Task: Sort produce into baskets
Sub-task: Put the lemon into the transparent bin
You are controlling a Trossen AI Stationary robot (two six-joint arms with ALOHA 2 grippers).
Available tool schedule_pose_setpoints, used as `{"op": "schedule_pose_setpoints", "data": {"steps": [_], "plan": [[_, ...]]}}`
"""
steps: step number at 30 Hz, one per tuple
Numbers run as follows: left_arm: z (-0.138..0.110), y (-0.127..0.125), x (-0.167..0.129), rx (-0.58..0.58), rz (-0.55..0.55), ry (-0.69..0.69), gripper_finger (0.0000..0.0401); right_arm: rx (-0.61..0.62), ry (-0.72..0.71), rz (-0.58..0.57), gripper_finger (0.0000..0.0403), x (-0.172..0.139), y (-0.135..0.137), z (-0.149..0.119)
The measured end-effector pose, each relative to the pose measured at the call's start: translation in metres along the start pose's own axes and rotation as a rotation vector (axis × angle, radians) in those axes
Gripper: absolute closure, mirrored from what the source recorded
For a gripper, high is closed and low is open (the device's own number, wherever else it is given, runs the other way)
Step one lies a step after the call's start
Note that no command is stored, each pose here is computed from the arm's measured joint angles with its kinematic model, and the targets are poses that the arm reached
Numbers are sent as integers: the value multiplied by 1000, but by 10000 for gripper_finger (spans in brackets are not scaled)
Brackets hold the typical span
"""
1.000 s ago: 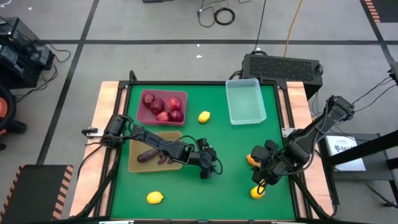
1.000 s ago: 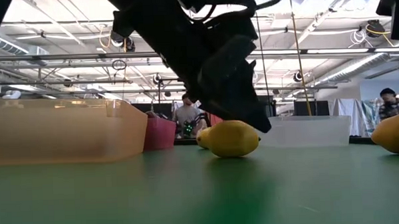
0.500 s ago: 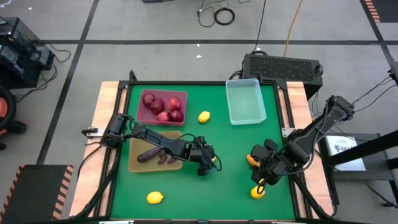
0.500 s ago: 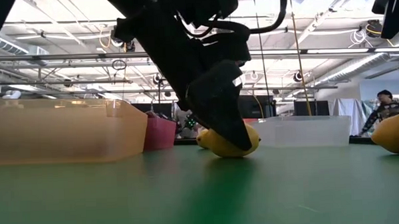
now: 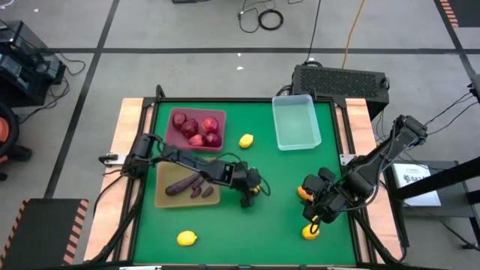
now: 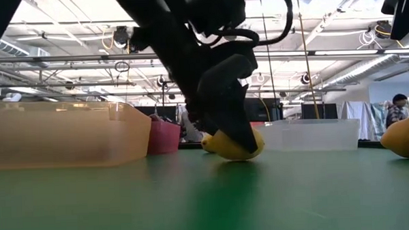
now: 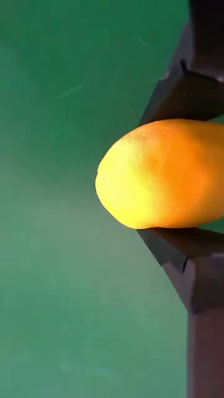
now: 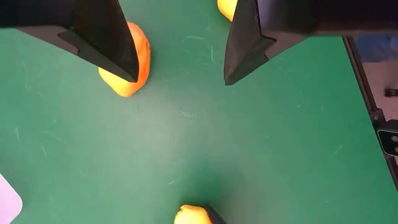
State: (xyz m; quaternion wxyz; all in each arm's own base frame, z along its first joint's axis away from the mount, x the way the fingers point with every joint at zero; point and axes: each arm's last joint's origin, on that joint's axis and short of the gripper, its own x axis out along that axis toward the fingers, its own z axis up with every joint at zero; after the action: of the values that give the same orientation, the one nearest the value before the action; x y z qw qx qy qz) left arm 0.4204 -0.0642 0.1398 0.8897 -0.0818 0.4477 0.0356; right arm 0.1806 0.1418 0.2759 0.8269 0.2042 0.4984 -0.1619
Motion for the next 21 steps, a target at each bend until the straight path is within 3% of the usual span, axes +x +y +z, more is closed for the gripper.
{"op": "schedule_pose_setpoints", "data": {"steps": [7,12,17,21], "plan": [[51,21,-16,-72,-16,-131,195,33,-1,3,177,0,0,0],[94,51,-35,-145,89,-338,184,100,0,5,177,0,0,0],[125,97,-46,-228,105,-591,183,167,-7,29,177,0,3,1],[126,138,-29,-361,101,-654,183,204,-11,46,177,0,5,2]]}}
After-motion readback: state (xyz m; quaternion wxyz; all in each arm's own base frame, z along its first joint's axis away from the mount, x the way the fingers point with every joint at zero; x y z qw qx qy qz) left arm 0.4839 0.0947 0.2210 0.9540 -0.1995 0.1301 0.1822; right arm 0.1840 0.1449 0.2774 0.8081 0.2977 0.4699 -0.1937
